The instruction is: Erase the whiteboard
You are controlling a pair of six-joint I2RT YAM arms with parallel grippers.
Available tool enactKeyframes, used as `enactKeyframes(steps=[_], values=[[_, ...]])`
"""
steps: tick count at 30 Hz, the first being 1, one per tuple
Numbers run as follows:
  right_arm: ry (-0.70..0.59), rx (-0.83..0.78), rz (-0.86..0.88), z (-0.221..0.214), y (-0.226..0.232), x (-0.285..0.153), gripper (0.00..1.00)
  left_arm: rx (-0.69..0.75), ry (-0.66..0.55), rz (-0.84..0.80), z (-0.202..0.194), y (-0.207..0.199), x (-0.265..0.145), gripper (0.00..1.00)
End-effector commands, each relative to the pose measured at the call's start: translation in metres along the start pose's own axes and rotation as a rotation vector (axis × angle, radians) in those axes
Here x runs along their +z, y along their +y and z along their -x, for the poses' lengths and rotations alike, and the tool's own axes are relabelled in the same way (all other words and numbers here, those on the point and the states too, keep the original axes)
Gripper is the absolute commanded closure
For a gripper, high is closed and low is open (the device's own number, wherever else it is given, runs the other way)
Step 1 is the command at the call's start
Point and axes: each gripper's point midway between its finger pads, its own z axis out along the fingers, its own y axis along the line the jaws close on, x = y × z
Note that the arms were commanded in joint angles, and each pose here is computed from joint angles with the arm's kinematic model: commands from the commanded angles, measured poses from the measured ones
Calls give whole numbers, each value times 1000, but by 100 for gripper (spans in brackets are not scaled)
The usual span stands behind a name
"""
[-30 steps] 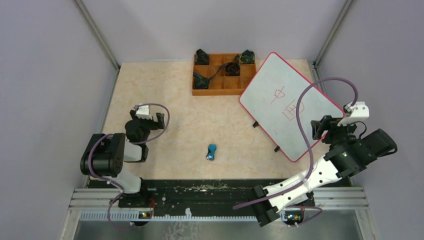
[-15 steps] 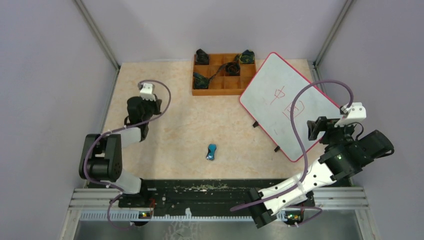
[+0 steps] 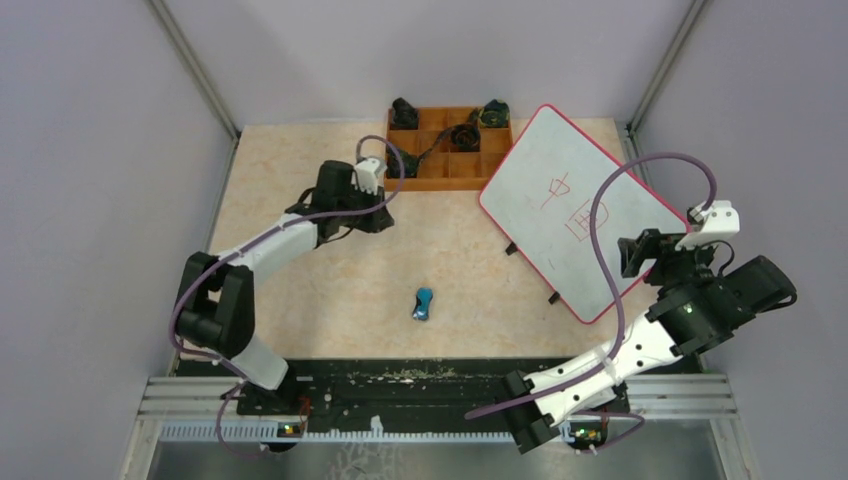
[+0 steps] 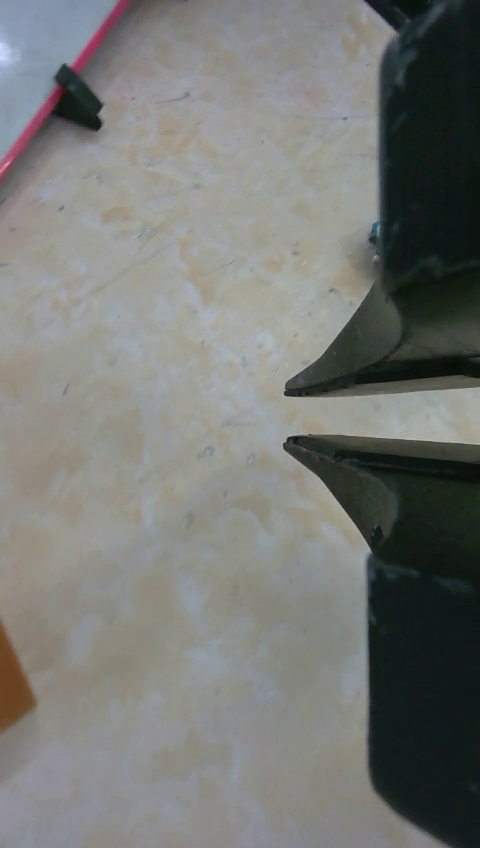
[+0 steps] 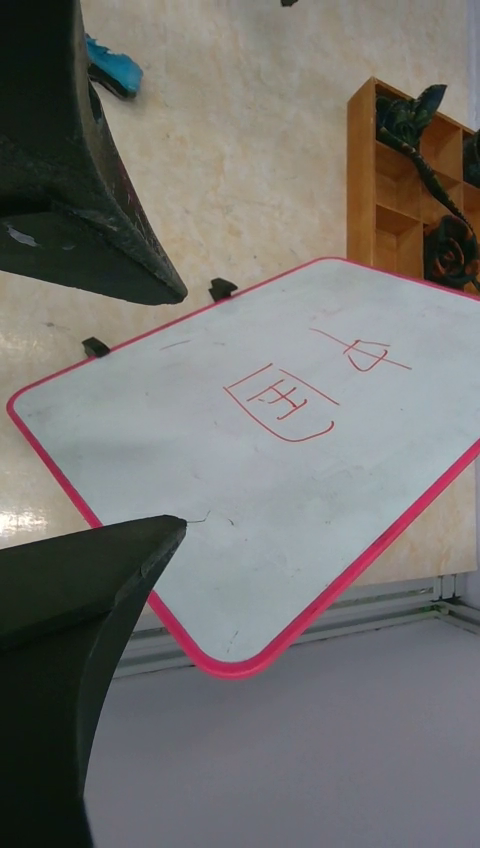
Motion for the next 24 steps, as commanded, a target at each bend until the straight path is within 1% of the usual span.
enactKeyframes(steps=[1,4,5,6,8,9,10,11,13,14,15,17,20,21,22,24], values=[[-32,-39,13,18,0,-2,23,32,151,47,-21,-35,-15,70],[-33,-45,8,18,0,-2,23,70,192,39,-34,-62,-23,63],[-33,-48,7,18,0,-2,23,78,202,25,-38,-70,-26,59],[-32,-48,6,17,-1,-2,23,86,212,0,-44,-79,-30,52],[-33,-44,9,17,-1,-1,23,89,226,-60,-56,-97,-35,43],[-34,-39,9,17,-1,-1,23,89,235,-73,-63,-103,-37,33],[-36,-32,12,17,-1,-1,23,85,241,-81,-68,-108,-38,8],[-39,-26,15,18,-1,0,23,73,241,-86,-72,-113,-39,0],[-42,-17,20,19,-1,0,23,38,194,-111,-71,-124,-42,1],[-43,-17,20,19,-1,0,23,19,171,-147,-75,-130,-45,0],[-44,-17,20,20,-1,0,23,0,126,-188,-69,-138,-50,1],[-44,-19,18,20,-1,0,23,-58,41,-191,-57,-143,-60,0],[-44,-14,19,19,-1,0,23,-105,-94,-195,-36,-149,-84,0],[-44,-9,22,19,-2,1,23,-110,-133,-242,-30,-157,-95,0],[-46,2,30,18,-1,2,23,-144,-169,-280,-24,-163,-104,0],[-50,28,49,18,-1,3,23,-195,-207,-365,-14,-177,-127,0]])
